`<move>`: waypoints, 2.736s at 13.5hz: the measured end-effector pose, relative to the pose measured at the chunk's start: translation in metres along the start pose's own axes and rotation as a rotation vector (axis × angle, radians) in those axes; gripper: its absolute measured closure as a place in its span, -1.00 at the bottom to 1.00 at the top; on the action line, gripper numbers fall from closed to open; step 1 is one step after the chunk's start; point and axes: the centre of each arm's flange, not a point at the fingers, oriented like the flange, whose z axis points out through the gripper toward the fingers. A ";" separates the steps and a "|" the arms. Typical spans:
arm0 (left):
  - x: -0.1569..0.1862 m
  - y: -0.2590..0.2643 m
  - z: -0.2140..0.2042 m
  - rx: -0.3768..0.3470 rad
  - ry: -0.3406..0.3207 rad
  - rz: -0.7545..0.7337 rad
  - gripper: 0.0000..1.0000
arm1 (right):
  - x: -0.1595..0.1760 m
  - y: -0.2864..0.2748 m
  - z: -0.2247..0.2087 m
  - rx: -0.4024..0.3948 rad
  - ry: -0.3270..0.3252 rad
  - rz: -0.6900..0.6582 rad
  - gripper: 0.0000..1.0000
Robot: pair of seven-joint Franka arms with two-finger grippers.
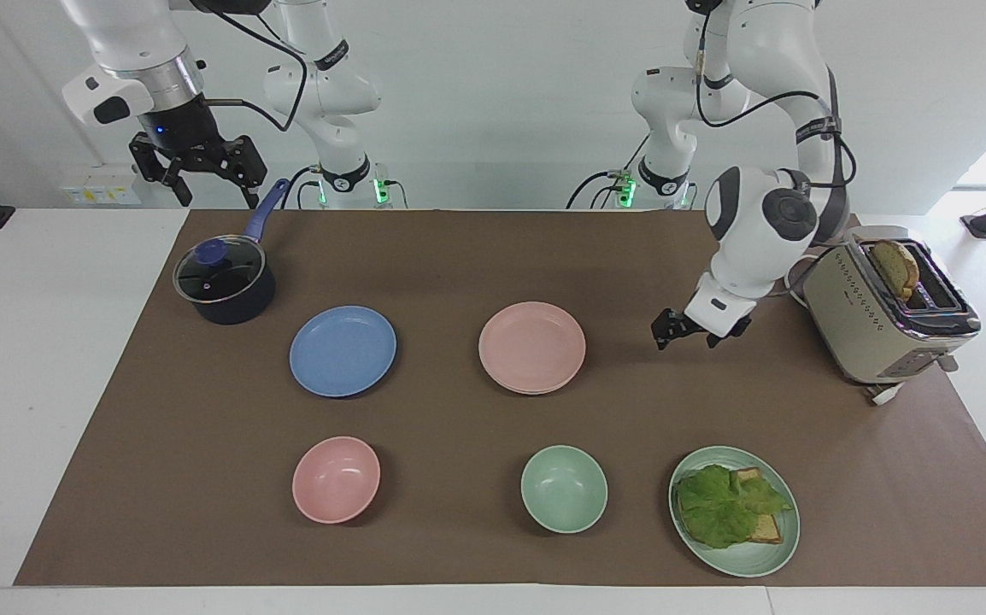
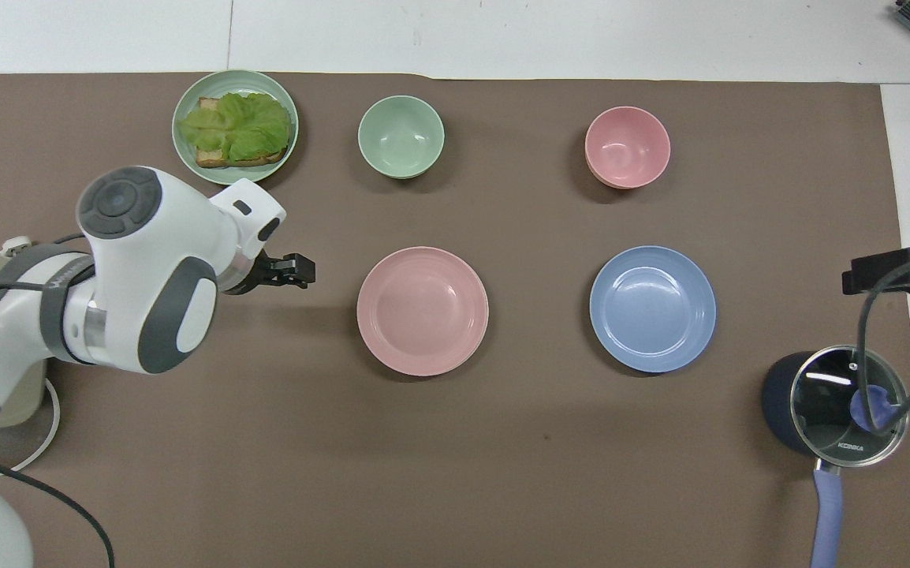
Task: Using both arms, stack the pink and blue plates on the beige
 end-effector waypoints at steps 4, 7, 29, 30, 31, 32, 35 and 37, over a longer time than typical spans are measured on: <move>0.005 -0.042 -0.050 0.030 0.007 0.035 -1.00 | 0.000 0.000 0.000 0.000 0.000 0.000 -1.00; -0.006 -0.060 -0.095 0.063 -0.004 0.052 -1.00 | 0.000 0.000 0.000 0.000 0.000 0.000 -1.00; -0.049 -0.055 -0.231 0.075 0.071 0.050 -1.00 | 0.000 0.013 0.000 0.000 0.000 0.025 -1.00; -0.049 -0.055 -0.231 0.075 0.071 0.050 -1.00 | 0.000 0.016 0.000 0.001 0.000 0.030 -1.00; -0.049 -0.056 -0.231 0.075 0.071 0.050 -1.00 | 0.001 0.018 0.000 0.001 0.004 0.028 -1.00; -0.049 -0.056 -0.231 0.075 0.071 0.050 -1.00 | 0.002 0.018 0.000 0.001 0.012 0.022 -1.00; -0.049 -0.056 -0.231 0.075 0.071 0.050 -1.00 | 0.008 0.018 0.012 0.001 0.031 0.016 -1.00; -0.049 -0.056 -0.231 0.075 0.071 0.050 -1.00 | 0.014 0.017 0.034 0.001 0.034 0.014 -1.00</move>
